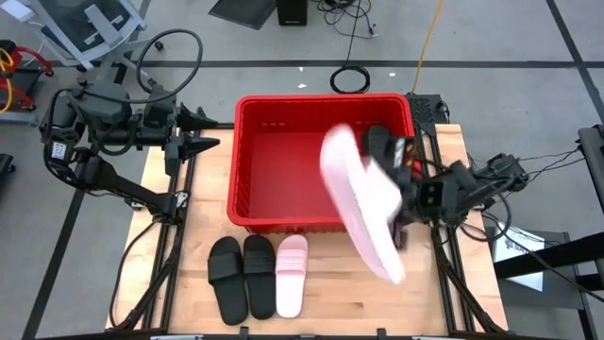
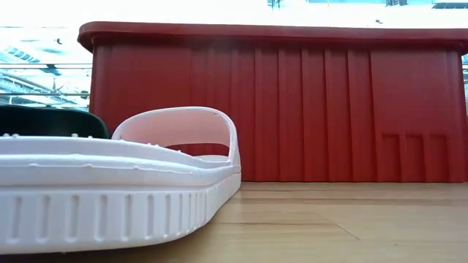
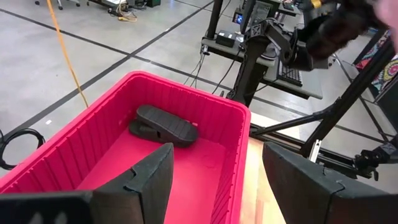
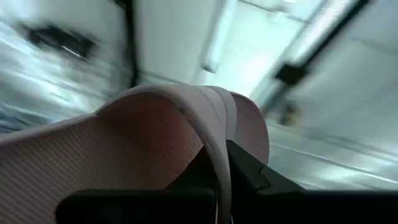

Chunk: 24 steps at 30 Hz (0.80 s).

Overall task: Pick and place slides into bin
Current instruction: Put the pink slide into the red container

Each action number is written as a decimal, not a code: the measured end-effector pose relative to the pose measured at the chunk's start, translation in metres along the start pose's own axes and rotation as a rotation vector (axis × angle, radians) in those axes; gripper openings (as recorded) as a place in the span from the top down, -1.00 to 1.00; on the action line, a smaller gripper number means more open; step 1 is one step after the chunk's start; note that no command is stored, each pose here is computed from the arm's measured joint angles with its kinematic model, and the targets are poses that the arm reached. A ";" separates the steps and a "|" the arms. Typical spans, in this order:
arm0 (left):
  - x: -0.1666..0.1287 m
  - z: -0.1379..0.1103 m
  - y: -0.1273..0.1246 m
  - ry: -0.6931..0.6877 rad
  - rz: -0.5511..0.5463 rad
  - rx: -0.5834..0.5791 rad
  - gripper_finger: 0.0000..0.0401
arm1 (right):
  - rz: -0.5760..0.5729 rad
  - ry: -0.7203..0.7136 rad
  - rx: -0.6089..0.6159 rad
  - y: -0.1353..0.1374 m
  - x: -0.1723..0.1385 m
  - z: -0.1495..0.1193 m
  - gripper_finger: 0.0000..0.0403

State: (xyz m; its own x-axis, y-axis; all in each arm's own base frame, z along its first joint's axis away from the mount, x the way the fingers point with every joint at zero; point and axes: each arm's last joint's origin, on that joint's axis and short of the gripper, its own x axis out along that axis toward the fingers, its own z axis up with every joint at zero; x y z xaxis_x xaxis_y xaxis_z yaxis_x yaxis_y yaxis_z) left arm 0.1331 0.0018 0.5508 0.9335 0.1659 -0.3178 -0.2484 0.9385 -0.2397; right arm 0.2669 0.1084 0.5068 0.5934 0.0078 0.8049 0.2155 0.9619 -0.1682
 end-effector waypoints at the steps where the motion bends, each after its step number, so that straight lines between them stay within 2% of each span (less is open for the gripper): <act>1: 0.000 0.000 0.000 0.000 0.000 -0.003 -0.20 | -0.082 0.044 -0.073 -0.006 0.001 0.002 0.98; 5: 0.000 0.000 0.000 0.000 0.000 -0.004 -0.20 | -0.349 0.310 -0.357 -0.027 0.004 0.010 0.98; 9: 0.000 0.000 0.000 0.006 -0.005 -0.005 -0.20 | -0.611 0.616 -0.539 -0.052 0.007 0.014 0.98; 12: 0.000 -0.001 0.000 0.008 -0.006 -0.004 -0.20 | -0.743 0.841 -0.682 -0.073 0.009 0.014 0.98; 14: 0.000 -0.001 0.000 0.008 -0.006 -0.001 -0.20 | -0.753 0.953 -0.787 -0.083 0.009 0.006 0.98; 19: 0.000 -0.001 0.000 0.008 -0.006 0.000 -0.20 | -0.676 1.137 -1.009 -0.104 0.006 -0.020 0.98; 24: 0.000 -0.001 0.000 0.010 -0.007 -0.011 -0.20 | -0.658 1.299 -1.126 -0.120 -0.003 -0.047 0.98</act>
State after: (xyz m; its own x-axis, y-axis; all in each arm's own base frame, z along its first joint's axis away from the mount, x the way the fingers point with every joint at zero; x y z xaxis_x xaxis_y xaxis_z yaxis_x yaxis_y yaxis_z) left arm 0.1329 0.0015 0.5501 0.9326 0.1565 -0.3253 -0.2449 0.9364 -0.2515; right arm 0.2762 -0.0197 0.4980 0.2434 -0.9660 0.0875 0.6636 0.1001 -0.7413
